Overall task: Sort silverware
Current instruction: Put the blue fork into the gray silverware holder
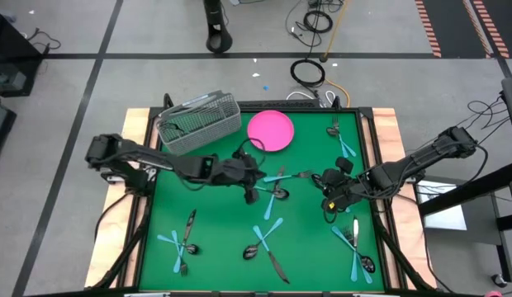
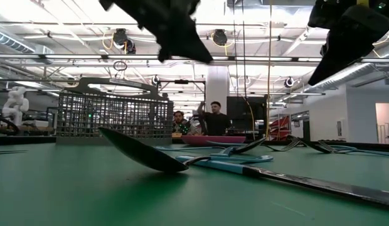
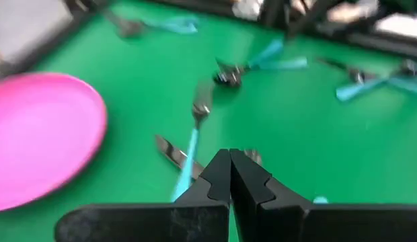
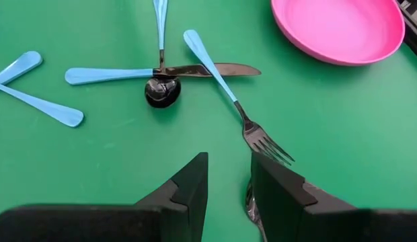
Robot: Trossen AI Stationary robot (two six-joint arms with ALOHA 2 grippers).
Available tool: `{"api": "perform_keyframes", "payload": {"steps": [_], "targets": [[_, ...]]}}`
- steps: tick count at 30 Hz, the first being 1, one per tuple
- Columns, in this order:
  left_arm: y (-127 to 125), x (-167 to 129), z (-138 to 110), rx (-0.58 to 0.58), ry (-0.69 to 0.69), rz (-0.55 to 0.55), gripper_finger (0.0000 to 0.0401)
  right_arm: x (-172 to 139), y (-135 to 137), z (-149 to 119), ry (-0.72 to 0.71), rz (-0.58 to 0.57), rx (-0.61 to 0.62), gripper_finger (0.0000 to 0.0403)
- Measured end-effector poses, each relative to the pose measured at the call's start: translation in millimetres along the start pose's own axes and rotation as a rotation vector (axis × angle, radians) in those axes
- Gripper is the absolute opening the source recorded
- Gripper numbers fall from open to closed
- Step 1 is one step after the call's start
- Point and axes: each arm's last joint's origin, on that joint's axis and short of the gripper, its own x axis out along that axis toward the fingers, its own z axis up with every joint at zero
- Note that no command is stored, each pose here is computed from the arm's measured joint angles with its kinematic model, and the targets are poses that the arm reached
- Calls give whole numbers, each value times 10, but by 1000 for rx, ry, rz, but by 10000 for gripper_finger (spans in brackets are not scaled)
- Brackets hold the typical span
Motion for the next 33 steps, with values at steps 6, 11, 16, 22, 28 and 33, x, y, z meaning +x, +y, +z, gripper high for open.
{"api": "perform_keyframes", "payload": {"steps": [6, 11, 16, 22, 28, 33], "targets": [[137, 431, 19, 65, 116, -50, 0, 1, -12, 8, -32, -41, -6, 102], [273, 701, 106, 158, 205, -64, 0, 1, -14, 8, -34, -45, -30, 102], [367, 877, 218, 241, 244, -127, 24, 6, -35, 23, -62, -93, -79, 102], [430, 966, 380, 241, 291, -139, 102, 18, -57, 35, -62, -110, -96, 102], [488, 1118, 483, 240, 396, -126, 160, 17, -64, 11, -34, -102, -58, 102], [518, 1324, 504, 242, 462, -140, 164, 14, -93, -27, 1, -123, -28, 102]]}}
